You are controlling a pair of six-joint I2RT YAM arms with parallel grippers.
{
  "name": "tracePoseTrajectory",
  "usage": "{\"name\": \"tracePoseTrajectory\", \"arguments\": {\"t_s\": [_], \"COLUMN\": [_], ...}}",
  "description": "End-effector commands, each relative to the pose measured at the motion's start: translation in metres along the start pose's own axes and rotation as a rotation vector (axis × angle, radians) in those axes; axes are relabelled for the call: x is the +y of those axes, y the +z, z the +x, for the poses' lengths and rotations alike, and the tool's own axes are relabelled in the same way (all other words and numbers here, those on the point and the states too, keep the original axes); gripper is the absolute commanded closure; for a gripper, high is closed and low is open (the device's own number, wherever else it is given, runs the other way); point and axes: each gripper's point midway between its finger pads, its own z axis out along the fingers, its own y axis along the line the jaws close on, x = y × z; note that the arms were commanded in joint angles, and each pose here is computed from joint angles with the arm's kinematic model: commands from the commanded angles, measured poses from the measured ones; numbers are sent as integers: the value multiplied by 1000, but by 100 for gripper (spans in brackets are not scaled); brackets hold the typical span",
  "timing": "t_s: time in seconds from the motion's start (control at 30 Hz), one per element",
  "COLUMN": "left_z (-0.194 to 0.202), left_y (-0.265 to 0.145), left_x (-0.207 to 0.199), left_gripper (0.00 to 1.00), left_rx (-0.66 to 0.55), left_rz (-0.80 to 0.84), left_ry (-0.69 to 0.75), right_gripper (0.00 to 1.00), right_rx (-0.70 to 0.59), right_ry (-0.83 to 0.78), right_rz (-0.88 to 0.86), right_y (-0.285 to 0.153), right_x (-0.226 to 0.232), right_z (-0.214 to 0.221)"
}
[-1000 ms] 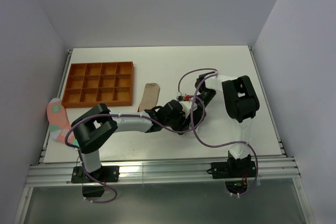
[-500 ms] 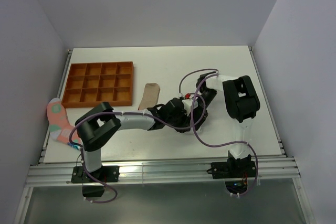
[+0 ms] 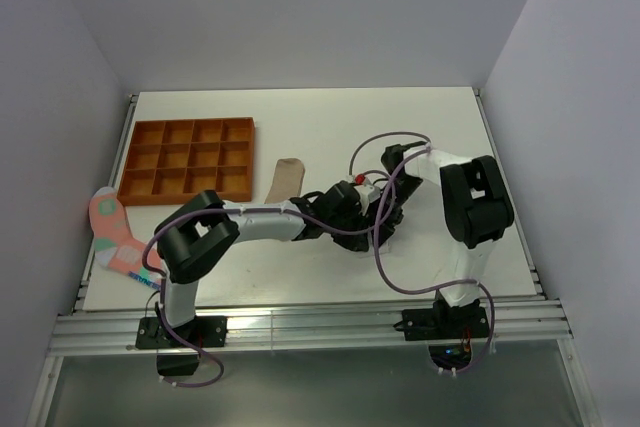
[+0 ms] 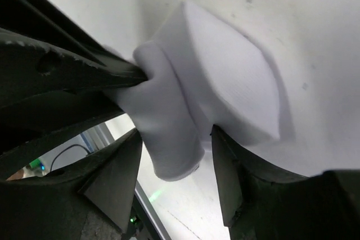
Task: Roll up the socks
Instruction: Roll the sock at the center of the board.
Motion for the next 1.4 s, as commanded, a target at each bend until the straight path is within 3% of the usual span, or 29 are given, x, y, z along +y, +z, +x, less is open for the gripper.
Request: {"name": "tracePoseTrajectory", "arguments": {"t_s": [0.0,0.63,0.97,1.37], "left_z": [76,92,86,75], "left_y": [9,14,13,-3], "left_x": [21,20,15,18], "left_gripper": [100,100,100,100], "left_rx": [267,351,426,584], "left_rz": [-80,-46,-24,-8], "left_ry": [-111,-240,-287,-400], "right_gripper": [37,29,28,32], "right_rx": [-131,-308,-409,-418], "right_ry": [-130,-112,-115,-475], "right_rz": [140,215,383,569], "right_y": [-14,-66,-97,-86], "right_x": [-20,-15,-31,-2], "right_z": [-34,-19,-2,24]}}
